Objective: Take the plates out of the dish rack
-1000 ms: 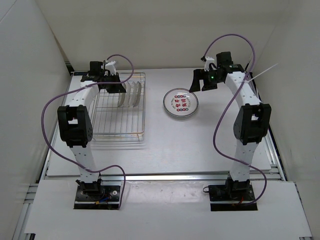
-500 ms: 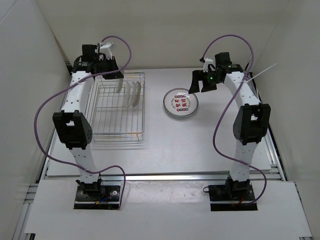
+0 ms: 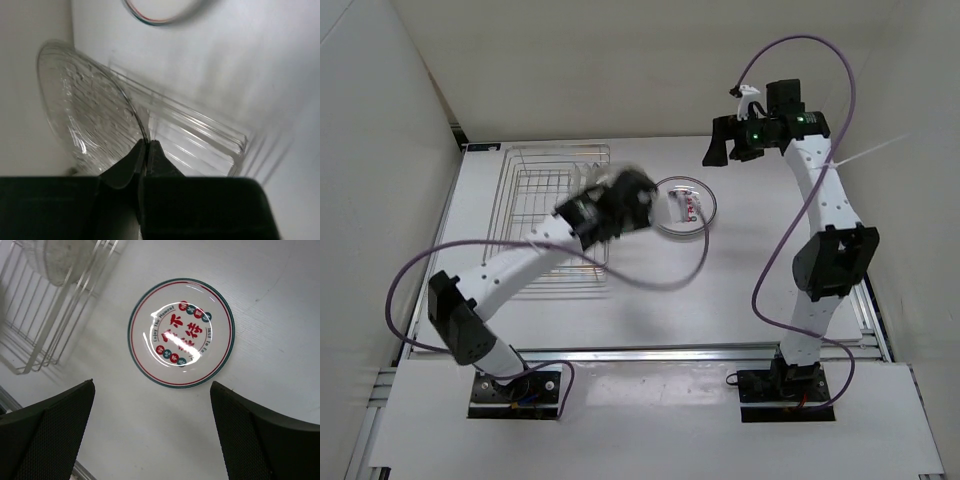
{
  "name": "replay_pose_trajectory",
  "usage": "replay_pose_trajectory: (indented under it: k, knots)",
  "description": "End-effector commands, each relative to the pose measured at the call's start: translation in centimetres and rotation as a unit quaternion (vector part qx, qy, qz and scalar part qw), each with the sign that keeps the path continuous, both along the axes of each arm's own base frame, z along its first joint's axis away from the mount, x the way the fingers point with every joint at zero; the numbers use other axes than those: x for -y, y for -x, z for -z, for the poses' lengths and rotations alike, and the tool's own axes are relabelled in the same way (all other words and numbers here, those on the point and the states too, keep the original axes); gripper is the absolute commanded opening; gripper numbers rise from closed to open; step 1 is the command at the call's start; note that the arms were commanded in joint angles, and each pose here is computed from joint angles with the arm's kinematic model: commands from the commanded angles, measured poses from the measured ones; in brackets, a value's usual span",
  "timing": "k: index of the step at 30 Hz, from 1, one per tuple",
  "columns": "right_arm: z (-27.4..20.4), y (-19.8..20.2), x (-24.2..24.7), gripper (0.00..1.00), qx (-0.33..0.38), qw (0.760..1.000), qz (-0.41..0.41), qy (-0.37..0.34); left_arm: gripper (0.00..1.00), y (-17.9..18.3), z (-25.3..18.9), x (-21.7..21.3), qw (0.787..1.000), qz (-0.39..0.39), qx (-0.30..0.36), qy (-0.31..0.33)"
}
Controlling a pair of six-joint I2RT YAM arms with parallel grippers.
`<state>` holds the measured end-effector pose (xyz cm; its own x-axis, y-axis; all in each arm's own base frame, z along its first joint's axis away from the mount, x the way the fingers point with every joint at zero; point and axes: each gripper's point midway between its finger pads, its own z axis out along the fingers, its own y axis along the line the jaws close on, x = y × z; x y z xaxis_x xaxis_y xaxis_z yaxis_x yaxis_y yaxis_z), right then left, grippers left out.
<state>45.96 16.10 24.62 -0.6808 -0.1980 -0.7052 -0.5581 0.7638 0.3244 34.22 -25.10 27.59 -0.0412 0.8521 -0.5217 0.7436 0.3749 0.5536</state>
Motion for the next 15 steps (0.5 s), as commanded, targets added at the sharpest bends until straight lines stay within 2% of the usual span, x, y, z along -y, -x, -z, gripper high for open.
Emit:
replay_pose_trajectory:
  k: [1,5,7,11,15]
  knots:
    - [-8.8,4.3,-1.5,0.99,0.101,0.993,-0.049,-0.024,0.11,1.2,0.7,-3.9,0.937,0.048,0.179,-0.296]
    - [-9.8,7.9,-4.3,0.99,0.122,0.986,-0.111,-0.018,0.11,5.3,0.8,0.7,0.886,0.164,0.282,-0.33]
    - [-9.0,9.2,-5.4,0.99,0.12,0.984,-0.133,-0.003,0.11,6.2,0.8,2.2,0.873,0.189,0.304,-0.331]
    - [-6.3,11.0,-6.5,0.96,0.118,0.976,-0.182,0.028,0.11,8.6,0.5,5.0,0.859,0.223,0.339,-0.313]
    - [-4.0,12.2,-7.1,0.94,0.092,0.975,-0.199,0.038,0.11,9.2,0.2,5.2,0.853,0.224,0.352,-0.313]
